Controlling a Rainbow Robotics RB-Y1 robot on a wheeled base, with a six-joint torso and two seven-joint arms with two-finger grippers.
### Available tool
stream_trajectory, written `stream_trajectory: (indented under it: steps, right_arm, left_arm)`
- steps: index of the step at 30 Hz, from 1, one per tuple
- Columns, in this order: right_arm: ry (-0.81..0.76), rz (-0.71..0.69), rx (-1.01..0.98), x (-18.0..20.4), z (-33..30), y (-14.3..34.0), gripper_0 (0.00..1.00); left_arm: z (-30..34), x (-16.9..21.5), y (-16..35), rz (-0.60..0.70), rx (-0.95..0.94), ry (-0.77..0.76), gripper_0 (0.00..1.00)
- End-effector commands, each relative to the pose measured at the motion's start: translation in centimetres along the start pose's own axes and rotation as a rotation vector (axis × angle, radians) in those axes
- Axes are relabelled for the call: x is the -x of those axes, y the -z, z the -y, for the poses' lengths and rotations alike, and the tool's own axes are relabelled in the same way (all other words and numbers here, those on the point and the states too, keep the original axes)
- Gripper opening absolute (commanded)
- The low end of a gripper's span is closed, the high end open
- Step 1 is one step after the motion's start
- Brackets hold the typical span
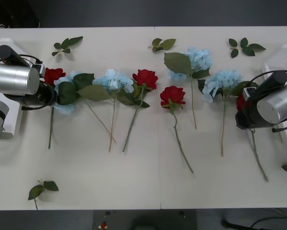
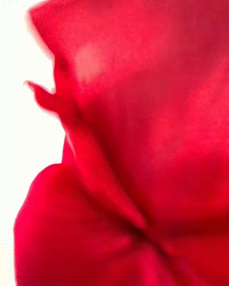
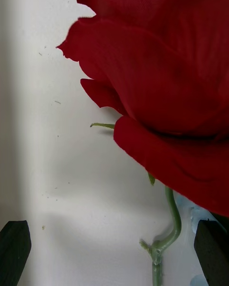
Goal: Put the red flowers into the right box and the blue flowers into the left box
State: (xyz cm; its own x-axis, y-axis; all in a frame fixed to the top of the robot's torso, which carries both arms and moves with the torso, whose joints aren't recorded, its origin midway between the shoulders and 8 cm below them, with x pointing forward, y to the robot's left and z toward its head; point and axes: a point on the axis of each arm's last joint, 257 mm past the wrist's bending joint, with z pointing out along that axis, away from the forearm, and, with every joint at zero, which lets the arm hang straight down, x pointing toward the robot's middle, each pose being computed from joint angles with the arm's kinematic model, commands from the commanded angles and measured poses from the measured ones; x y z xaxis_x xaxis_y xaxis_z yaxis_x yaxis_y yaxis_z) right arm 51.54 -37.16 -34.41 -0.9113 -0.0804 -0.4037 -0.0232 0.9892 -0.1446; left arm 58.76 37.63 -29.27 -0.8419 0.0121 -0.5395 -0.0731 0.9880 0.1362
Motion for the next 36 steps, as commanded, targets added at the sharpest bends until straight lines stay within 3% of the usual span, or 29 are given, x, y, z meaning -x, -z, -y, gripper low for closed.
stream_trajectory:
  steps: [1, 8, 16, 23, 29, 36]
  right_arm:
    - [-0.002, -0.016, -0.027, -0.6, 1.3, -0.5, 0.0]
    - [-0.053, -0.01, -0.019, 3.0, 3.3, 3.3, 0.0]
    - [-0.214, -0.028, 0.073, 7.5, 5.3, 11.2, 0.0]
    - [-0.316, 0.026, 0.064, 10.4, 11.2, 17.2, 0.0]
    - [-0.291, 0.091, -0.099, 11.6, 17.4, 18.9, 0.0]
    - [-0.136, 0.133, -0.303, 12.2, 23.6, 18.2, 0.0]
  left_arm:
    - [1.0, 0.5, 0.2, 0.017, -0.02, -0.026, 1.0]
    - [2.1, 0.0, -0.1, 0.006, -0.042, -0.018, 1.0]
    - [2.7, -0.3, -0.4, 0.0, -0.052, -0.011, 1.0]
    - [2.5, -0.9, -0.7, -0.015, -0.051, 0.005, 1.0]
    - [2.5, -1.1, -0.8, -0.02, -0.051, 0.017, 1.0]
    - [2.2, -1.6, -1.4, -0.026, -0.046, 0.03, 1.0]
